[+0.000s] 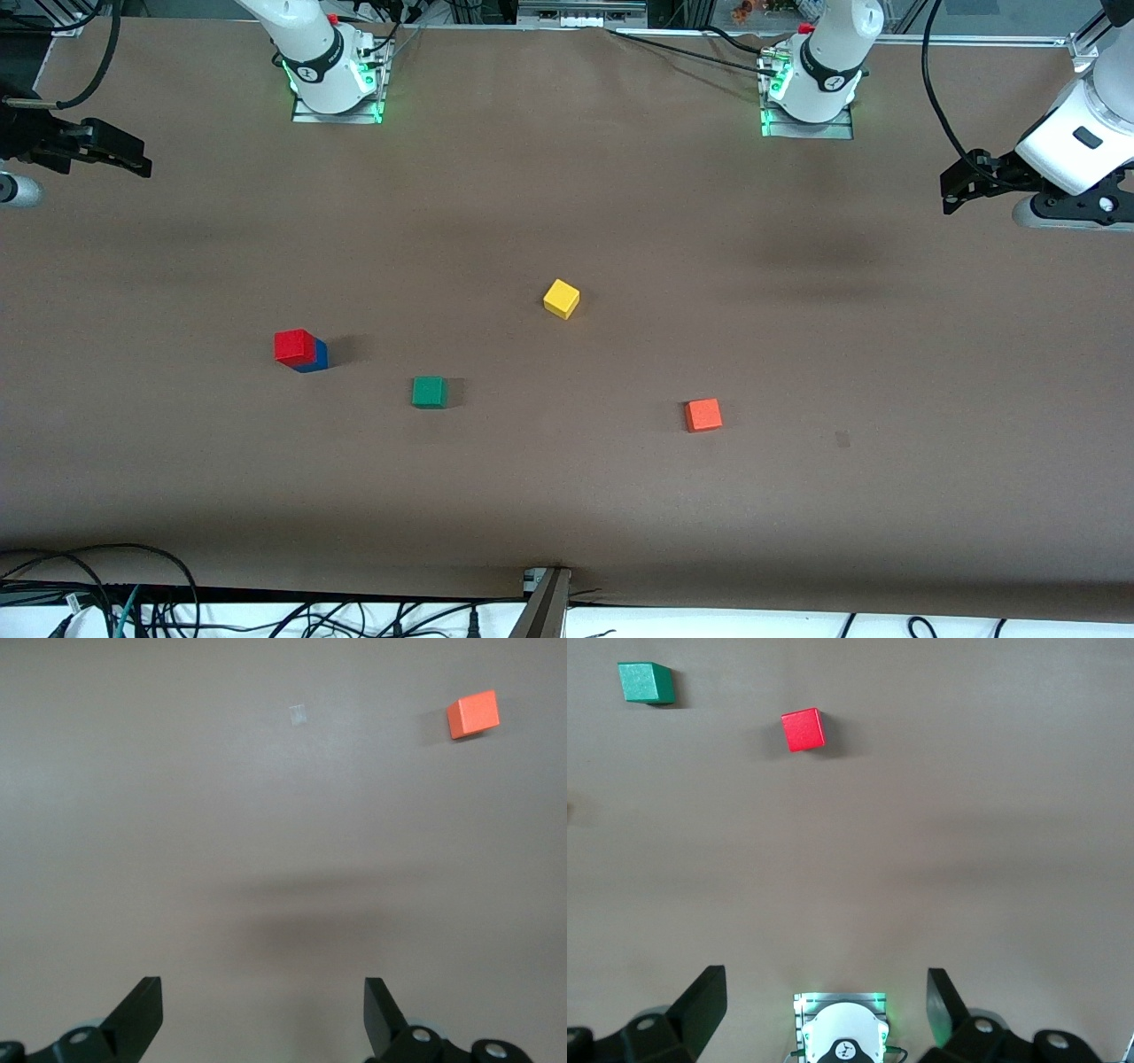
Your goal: Pass red block to right arm, stack on blue
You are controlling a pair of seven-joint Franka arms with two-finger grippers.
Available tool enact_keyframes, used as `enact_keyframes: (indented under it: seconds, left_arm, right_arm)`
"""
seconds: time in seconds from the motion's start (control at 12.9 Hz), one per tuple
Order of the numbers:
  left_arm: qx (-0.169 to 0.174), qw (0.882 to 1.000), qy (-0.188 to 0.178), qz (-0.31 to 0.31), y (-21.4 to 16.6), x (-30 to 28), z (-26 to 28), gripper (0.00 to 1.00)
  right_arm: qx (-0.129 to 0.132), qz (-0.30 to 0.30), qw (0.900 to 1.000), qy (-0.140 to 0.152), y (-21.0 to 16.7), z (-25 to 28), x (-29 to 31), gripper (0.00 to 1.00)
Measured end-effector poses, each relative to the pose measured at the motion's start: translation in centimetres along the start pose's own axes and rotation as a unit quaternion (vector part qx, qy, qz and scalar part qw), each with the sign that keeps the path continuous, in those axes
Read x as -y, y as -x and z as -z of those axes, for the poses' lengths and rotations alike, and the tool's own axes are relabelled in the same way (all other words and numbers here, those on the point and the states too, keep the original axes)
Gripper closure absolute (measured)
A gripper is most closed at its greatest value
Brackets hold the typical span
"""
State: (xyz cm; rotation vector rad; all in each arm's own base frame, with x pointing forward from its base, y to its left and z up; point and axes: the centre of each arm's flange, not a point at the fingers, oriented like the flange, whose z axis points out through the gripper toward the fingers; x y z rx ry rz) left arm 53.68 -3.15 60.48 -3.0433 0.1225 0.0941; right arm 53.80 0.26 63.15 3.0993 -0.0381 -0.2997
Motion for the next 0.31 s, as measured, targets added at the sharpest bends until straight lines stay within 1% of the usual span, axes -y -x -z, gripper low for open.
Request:
enact_keyframes:
  seconds: [0.31]
  left_arm:
    - [0.0, 1.0, 0.0, 0.0, 0.0, 0.0, 0.0, 0.0]
  right_arm:
    - [0.0, 0.004, 1.0, 0.001, -0.03, -0.03, 0.4, 0.0]
